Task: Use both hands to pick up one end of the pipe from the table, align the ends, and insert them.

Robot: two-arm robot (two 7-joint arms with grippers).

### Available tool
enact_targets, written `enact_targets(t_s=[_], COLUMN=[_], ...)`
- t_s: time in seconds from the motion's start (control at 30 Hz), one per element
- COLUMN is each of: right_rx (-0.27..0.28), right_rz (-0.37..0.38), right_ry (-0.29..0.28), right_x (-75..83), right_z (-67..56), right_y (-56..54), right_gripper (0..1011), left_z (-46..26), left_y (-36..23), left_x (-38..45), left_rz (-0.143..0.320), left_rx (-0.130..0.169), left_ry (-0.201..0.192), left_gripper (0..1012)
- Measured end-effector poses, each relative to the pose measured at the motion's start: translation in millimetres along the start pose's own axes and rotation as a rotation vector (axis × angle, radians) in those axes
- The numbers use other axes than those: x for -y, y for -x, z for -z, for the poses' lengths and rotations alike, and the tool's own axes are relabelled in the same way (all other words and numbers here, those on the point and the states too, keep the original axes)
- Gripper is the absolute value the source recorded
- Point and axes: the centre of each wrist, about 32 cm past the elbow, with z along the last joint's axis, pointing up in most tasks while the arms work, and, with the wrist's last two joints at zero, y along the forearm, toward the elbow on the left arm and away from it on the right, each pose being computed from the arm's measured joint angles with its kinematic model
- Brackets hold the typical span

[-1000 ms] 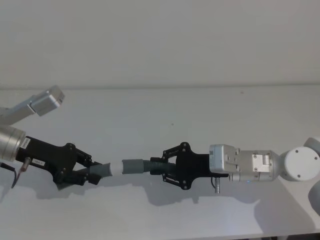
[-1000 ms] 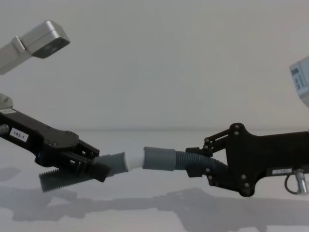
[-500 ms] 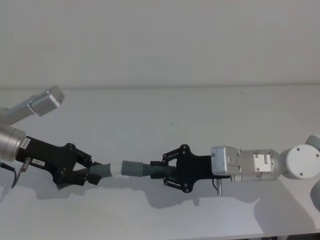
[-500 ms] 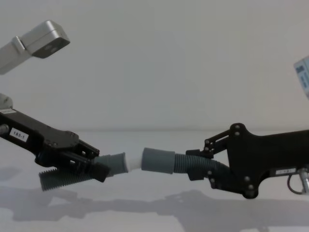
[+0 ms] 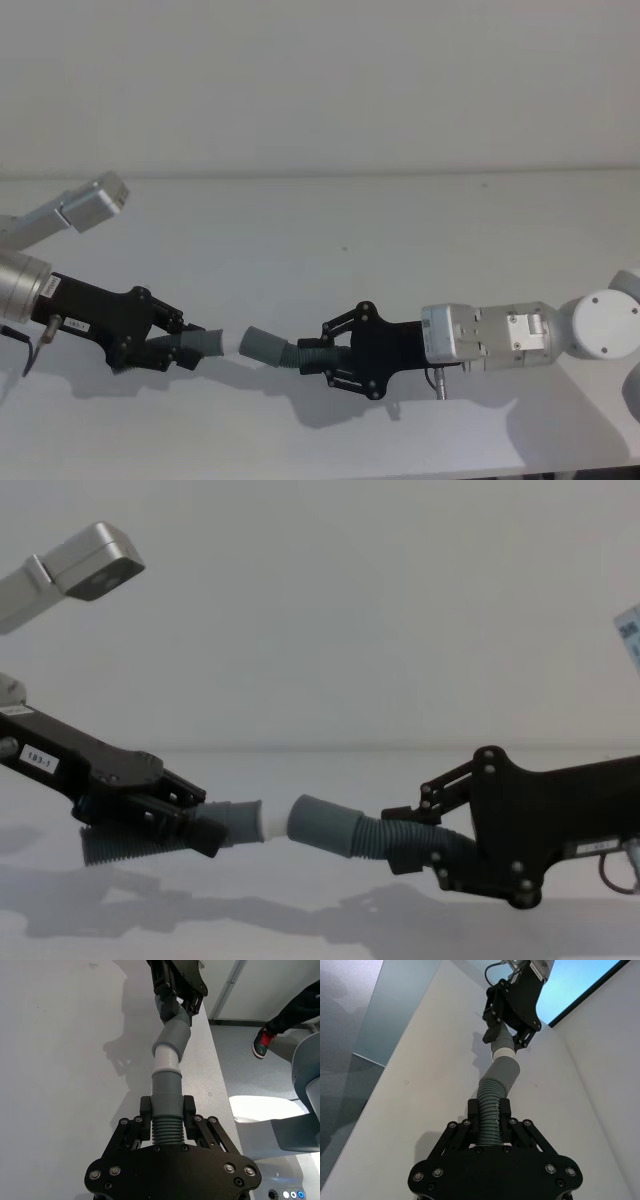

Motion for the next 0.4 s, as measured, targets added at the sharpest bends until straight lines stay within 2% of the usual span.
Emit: enact_targets(t_s=[0.4], right_rx=[0.0], right_rz=[-0.015], right_ry=[-0.002], right_x=[-1.4], right_z=[-1.7], right_y=[1.0], right_gripper=[214], left_z=[0.0], left_y=[0.0], left_x=[0.0], left_rz=[0.0], left_rx=[0.0], left_ry=[0.0], left_gripper=[340])
